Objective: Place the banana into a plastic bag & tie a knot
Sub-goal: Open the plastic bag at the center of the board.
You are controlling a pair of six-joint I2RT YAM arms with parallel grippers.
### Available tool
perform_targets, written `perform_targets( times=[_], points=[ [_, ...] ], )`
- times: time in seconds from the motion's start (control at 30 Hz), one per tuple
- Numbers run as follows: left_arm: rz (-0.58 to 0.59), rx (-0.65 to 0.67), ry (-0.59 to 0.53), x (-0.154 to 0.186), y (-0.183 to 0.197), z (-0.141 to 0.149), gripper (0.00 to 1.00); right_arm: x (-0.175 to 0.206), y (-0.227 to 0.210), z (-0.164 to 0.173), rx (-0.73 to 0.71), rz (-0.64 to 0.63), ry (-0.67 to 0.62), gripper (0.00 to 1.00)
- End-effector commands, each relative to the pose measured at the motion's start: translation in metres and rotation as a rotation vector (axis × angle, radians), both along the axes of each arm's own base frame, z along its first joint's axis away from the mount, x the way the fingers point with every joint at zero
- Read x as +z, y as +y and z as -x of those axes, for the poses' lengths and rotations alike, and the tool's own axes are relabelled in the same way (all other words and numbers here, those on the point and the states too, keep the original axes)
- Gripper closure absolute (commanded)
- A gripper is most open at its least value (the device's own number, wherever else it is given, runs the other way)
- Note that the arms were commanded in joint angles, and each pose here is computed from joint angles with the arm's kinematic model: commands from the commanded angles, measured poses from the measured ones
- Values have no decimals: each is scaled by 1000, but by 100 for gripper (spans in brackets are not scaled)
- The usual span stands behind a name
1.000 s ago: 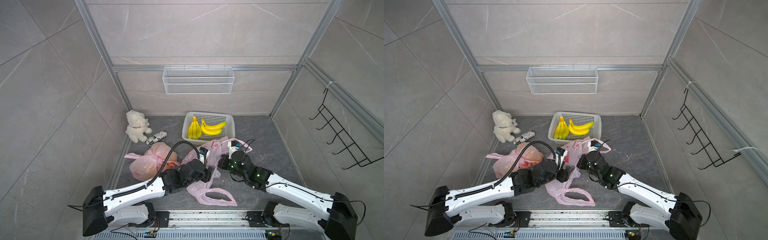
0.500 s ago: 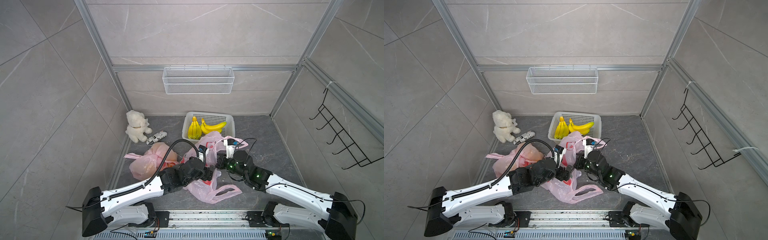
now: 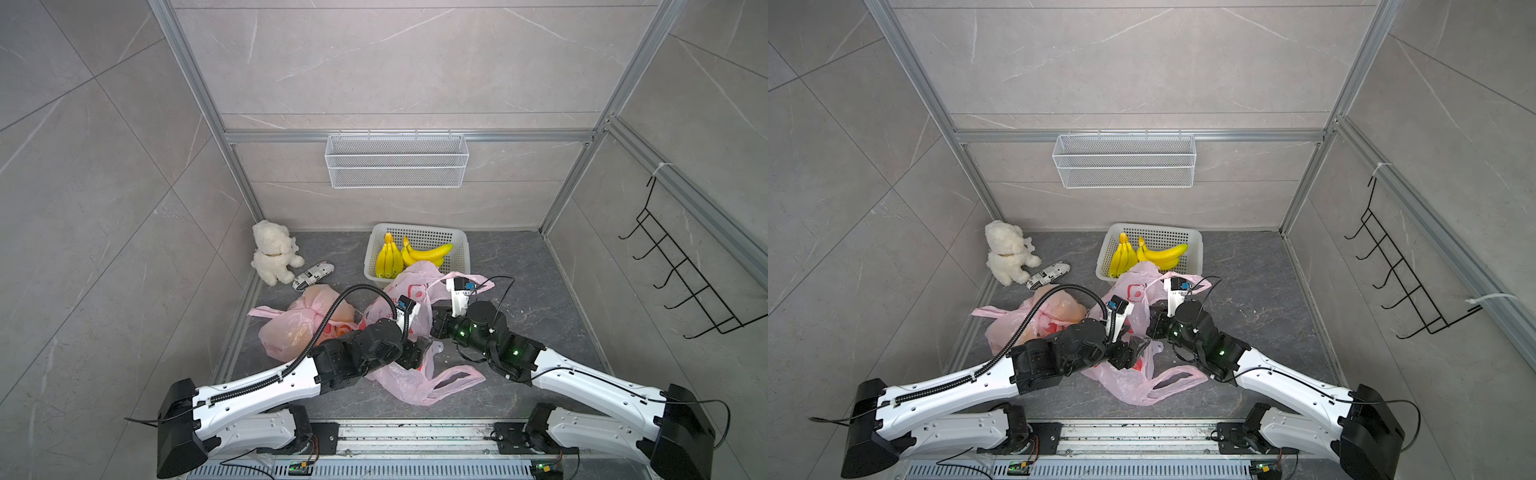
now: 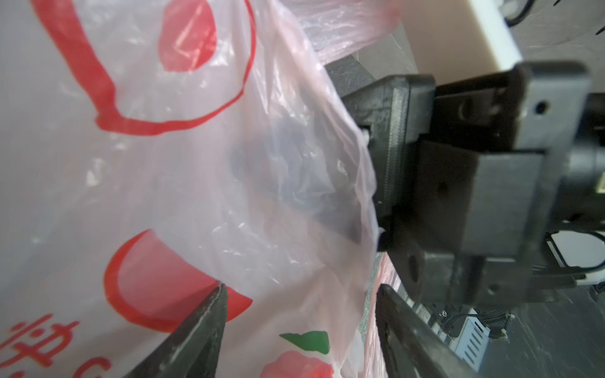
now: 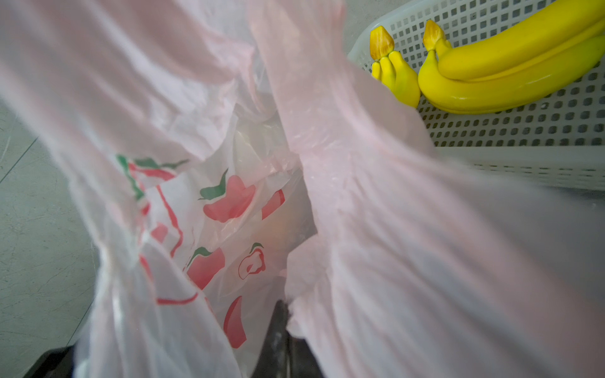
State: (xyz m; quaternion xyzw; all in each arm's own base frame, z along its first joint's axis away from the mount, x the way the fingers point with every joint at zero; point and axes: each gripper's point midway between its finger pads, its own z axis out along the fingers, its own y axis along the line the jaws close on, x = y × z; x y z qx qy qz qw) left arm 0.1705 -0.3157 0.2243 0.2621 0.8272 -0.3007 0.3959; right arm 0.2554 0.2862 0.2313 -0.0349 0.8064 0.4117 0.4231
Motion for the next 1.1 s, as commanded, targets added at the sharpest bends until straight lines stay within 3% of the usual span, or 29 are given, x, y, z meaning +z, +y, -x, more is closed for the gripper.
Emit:
perform_targets(
  times=[0.0,0.13,0.4,0.57,0.67,0.83,1.07],
  points=[
    [49,-35,-34,13,-6,3,25,13,2,-2,-6,-8,-30,100],
    [19,45,-45,8,-2,-10,25,16,5,-1,10,-21,-37,100],
    [24,139,-60,7,-2,-26,47,12,11,6,34,-21,-39,100],
    [11,132,-49,4,-7,-26,50,9,13,11,51,-18,-43,100],
    [-1,151,-47,1,-4,-28,59,6,11,11,44,-11,-41,100],
    [-3,201,-56,1,8,-31,87,1,2,10,10,30,-44,100],
    [17,190,-62,4,16,-27,100,-9,-13,5,-54,111,-43,100]
  ],
)
